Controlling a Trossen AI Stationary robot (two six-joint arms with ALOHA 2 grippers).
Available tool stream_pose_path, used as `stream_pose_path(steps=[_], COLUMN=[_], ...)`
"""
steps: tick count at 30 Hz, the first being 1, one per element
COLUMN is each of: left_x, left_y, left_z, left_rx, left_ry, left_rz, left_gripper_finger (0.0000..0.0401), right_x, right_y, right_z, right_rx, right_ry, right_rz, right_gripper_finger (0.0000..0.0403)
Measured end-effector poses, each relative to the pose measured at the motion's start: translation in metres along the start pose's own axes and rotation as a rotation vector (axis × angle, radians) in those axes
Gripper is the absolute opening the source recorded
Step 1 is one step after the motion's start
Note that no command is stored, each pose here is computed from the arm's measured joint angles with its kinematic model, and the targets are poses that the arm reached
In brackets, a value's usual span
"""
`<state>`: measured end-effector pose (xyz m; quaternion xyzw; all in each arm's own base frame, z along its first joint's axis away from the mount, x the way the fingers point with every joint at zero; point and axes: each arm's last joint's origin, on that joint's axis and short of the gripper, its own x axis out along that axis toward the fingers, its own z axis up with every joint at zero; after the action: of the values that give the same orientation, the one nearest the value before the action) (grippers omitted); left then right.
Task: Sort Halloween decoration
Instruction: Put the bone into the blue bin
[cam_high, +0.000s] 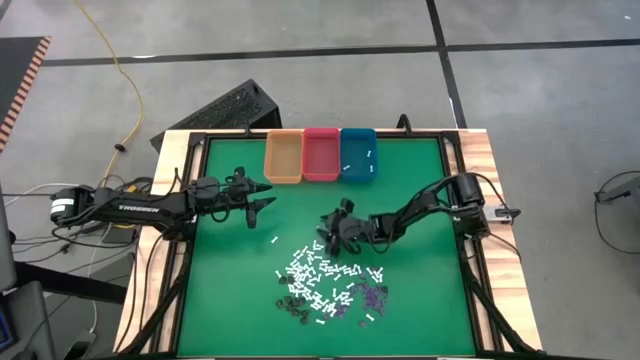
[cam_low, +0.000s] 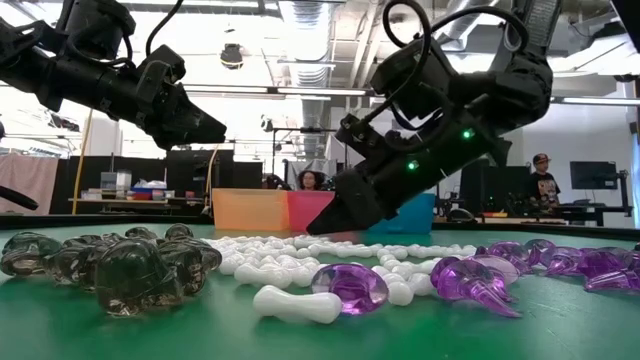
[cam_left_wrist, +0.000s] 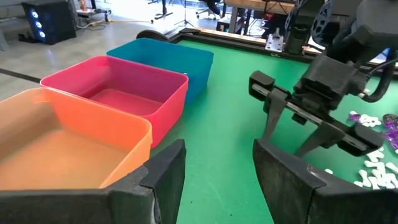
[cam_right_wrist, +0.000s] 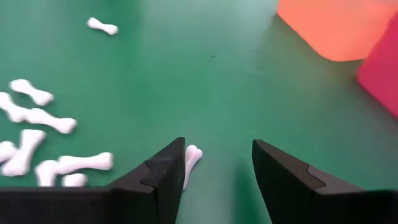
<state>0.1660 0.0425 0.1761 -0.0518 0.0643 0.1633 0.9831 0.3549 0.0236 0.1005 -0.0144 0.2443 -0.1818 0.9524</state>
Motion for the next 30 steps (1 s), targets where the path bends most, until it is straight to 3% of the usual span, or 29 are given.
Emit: stream_pose_path(steps=[13, 30], left_x=[0.000, 0.000], left_y=[0.000, 0.000], left_z=[0.000, -0.001], left_rx=[-0.004, 0.000], left_ry=[0.001, 0.006], left_rz=[0.000, 0.001], left_gripper_finger=[0.0178, 0.0178], right_x=[-0.014, 0.004], right_y=[-0.006, 0.009], right_z=[0.025, -0.011], right_rx=[0.010, 0.068], right_ry=[-0.067, -0.018], right_rz=[0.001, -0.006], right_gripper_finger=[0.0211, 0.0196])
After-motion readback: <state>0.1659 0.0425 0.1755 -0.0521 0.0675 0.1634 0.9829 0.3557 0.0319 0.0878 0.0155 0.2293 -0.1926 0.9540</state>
